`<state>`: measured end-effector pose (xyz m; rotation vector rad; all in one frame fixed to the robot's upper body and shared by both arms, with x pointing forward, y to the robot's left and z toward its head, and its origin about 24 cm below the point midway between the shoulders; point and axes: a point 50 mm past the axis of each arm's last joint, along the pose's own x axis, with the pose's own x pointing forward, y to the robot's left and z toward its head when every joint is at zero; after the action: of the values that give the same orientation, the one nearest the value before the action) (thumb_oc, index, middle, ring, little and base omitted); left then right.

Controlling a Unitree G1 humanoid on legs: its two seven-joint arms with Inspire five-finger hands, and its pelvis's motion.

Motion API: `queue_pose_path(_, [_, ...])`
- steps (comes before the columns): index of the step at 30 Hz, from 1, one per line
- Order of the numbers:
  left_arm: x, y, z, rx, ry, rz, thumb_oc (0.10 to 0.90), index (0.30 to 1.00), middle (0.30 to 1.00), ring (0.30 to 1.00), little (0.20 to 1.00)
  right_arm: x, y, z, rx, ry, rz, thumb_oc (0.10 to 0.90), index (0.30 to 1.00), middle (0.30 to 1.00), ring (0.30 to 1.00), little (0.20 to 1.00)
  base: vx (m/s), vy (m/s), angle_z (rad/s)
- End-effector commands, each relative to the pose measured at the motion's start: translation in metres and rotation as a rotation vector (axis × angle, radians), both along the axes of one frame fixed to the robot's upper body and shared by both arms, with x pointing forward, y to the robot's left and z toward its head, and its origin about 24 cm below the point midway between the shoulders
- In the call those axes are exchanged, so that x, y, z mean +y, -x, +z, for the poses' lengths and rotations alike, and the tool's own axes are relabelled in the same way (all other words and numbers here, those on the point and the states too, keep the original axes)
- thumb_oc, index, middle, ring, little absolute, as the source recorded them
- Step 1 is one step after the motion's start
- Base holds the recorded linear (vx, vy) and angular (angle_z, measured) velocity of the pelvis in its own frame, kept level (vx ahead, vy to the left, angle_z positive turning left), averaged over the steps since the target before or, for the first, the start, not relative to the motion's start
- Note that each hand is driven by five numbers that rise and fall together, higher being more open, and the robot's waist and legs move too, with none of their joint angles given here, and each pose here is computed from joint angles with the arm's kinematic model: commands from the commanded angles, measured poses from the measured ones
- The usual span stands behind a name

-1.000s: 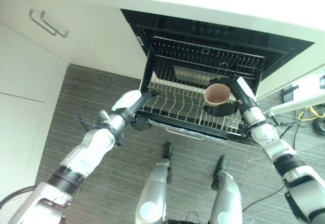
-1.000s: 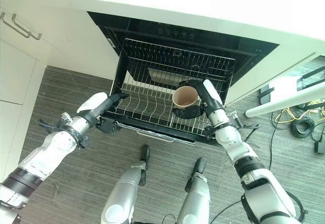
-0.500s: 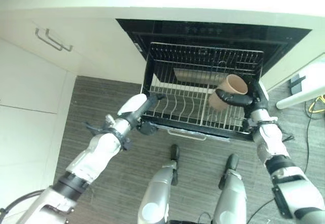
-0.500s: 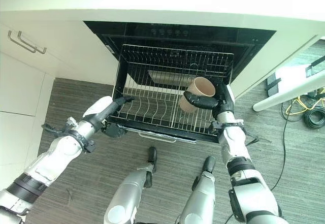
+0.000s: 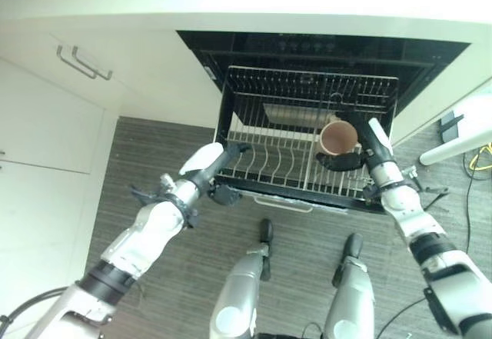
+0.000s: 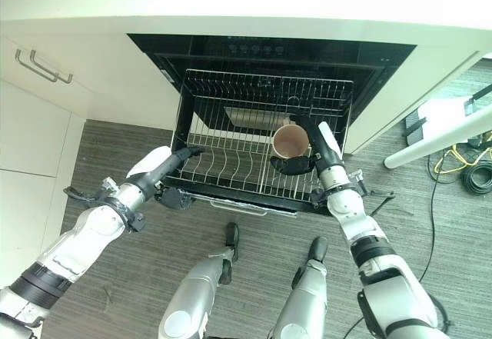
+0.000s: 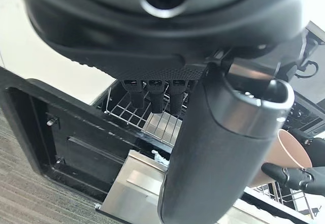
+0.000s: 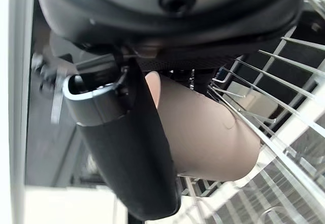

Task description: Place the dishes in the dishwasher.

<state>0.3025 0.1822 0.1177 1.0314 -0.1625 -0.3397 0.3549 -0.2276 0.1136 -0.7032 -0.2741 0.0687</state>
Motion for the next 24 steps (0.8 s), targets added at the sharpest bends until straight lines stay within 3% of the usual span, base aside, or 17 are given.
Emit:
queue_pose_path(1, [-0.012, -0.003, 0.051, -0.237, 0.054, -0.083, 0.8, 0.9, 0.9, 0.9, 0.9, -0.003, 0.0, 0.036, -0.192, 0.165, 0.025, 0.8, 0.9, 0.9, 0.9, 0.9, -0.02, -0.12, 0.0])
queue_pose_path(2, [-0.01, -0.004, 0.05, -0.238, 0.032, -0.091, 0.8, 0.9, 0.9, 0.9, 0.9, 0.001, 0.0, 0.039, -0.201, 0.282, 0.059, 0.8, 0.9, 0.9, 0.9, 0.9, -0.04, -0.145, 0.05])
queue_pose_path(6, [-0.007, -0.005, 0.051, -0.248, -0.007, -0.105, 0.8, 0.9, 0.9, 0.9, 0.9, 0.001, 0.0, 0.043, -0.221, 0.392, 0.093, 0.8, 0.9, 0.9, 0.9, 0.9, -0.04, -0.123, 0.14])
queue_pose_path(13, [-0.01, -0.007, 0.051, -0.257, -0.024, -0.101, 0.8, 0.9, 0.9, 0.9, 0.9, -0.011, 0.002, 0.052, -0.266, 0.077, 0.032, 0.8, 0.9, 0.9, 0.9, 0.9, -0.03, -0.035, 0.06])
queue_pose_path(24, [-0.011, -0.008, 0.055, -0.253, 0.005, -0.083, 0.8, 0.9, 0.9, 0.9, 0.9, -0.013, 0.006, 0.048, -0.223, -0.114, 0.03, 0.8, 0.9, 0.9, 0.9, 0.9, 0.0, 0.029, -0.04])
